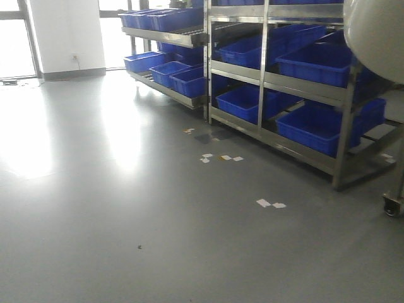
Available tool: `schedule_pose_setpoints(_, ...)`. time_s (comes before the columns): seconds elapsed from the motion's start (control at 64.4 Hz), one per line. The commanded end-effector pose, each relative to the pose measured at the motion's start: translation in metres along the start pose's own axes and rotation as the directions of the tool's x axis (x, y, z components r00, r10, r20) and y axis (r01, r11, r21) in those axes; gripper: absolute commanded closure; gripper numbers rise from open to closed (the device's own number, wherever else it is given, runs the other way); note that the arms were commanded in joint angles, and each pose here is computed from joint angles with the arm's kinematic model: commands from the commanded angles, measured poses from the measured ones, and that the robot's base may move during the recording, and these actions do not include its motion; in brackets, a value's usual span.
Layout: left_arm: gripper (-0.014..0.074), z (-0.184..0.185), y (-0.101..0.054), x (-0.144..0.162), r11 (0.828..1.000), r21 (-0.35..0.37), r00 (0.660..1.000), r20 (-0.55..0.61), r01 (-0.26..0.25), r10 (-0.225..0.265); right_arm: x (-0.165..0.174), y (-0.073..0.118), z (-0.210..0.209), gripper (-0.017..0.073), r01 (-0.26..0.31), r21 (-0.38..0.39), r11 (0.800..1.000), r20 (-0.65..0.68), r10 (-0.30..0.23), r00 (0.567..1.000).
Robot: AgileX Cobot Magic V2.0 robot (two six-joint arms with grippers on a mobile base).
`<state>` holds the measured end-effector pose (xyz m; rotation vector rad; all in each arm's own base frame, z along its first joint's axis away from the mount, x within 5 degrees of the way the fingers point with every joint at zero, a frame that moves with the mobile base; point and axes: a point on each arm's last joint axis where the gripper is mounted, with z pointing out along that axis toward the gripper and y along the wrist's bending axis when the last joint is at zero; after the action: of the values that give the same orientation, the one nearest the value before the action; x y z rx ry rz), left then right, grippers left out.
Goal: Move white bin to right shelf second layer
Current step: 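Drive along the blue crate racks toward the roller shelf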
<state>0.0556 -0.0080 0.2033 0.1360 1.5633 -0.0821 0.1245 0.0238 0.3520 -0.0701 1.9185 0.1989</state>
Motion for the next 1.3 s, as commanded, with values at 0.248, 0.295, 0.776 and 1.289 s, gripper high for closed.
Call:
schedule_pose_setpoints(0.248, 0.0509, 0.0003, 0.0002, 0.004, 1.0, -0.005, 0.998, 0.062, 0.009, -0.009, -0.0174, 0.0016, -0.0039, 0.051, -0.002, -0.012, 1.0, 0.119, 0.004, 0.993)
schedule_pose_setpoints(0.295, 0.0509, 0.0003, 0.0002, 0.004, 1.0, -0.005, 0.998, 0.062, 0.009, -0.009, -0.0174, 0.0016, -0.0039, 0.051, -0.002, -0.012, 1.0, 0.119, 0.004, 0.993)
schedule_pose_setpoints(0.776, 0.0509, 0.0003, 0.0002, 0.004, 1.0, -0.005, 0.998, 0.062, 0.009, -0.009, -0.0174, 0.0016, -0.0039, 0.051, -0.002, -0.012, 1.0, 0.119, 0.004, 0.993)
schedule_pose_setpoints(1.289, 0.0509, 0.0003, 0.0002, 0.004, 1.0, -0.005, 0.998, 0.062, 0.009, -0.009, -0.0174, 0.0016, -0.0039, 0.051, -0.002, -0.012, 1.0, 0.119, 0.004, 0.993)
